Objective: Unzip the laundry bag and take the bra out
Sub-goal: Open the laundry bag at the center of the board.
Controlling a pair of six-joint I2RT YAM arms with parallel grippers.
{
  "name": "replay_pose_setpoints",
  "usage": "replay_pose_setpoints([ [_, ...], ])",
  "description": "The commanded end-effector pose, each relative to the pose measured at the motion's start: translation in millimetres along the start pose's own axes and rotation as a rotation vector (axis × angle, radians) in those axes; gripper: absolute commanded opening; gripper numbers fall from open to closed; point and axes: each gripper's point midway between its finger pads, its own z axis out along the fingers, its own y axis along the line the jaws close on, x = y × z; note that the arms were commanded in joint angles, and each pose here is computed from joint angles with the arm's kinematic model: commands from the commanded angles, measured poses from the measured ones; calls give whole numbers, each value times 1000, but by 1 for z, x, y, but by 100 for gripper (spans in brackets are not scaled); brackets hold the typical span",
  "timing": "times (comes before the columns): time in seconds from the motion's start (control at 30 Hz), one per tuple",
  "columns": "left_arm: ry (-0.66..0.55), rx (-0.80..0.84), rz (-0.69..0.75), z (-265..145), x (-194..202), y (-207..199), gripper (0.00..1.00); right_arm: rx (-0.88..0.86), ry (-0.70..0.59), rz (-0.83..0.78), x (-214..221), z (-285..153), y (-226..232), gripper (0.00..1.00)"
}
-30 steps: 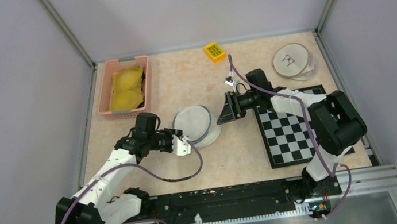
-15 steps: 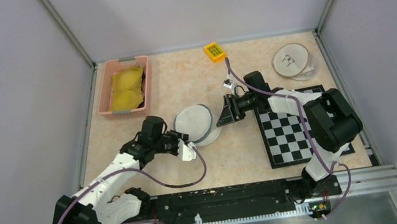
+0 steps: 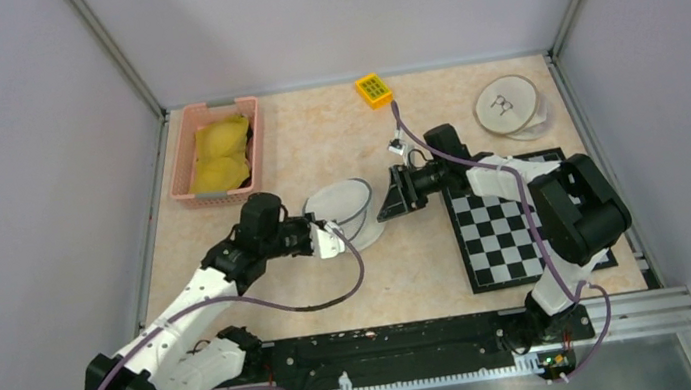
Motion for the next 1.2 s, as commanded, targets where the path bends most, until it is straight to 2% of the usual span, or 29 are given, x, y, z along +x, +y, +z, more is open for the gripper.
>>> replay_pose_setpoints([
  [0.0, -72, -123, -81, -14, -33, 38, 0, -4, -27, -82, -17, -2, 12, 53],
  [0.13, -140, -144, -149, -18, -56, 57, 0, 9, -49, -115, -27, -7, 19, 59],
  [0.3, -153, -176, -267, -14, -64, 82, 0, 52, -97, -159, -53, -12, 26, 65],
  [0.5, -184, -192, -443, -14, -63, 111, 0, 97, -162, -159, -78, -12, 25, 66],
  [0.7, -193, -184, -622, -16, -51, 136, 0, 118, -206, -98, -78, -9, 24, 66],
  [0.87, -181, -198, -726, -15, -43, 145, 0, 139, -350, -102, -89, -26, 38, 66],
  [1.03, -161, -225, -811, -12, -33, 154, 0, 212, -276, -35, -77, -16, 32, 66],
  [1.17, -150, -232, -879, -9, -22, 159, 0, 263, -239, -96, -68, -6, 35, 65],
])
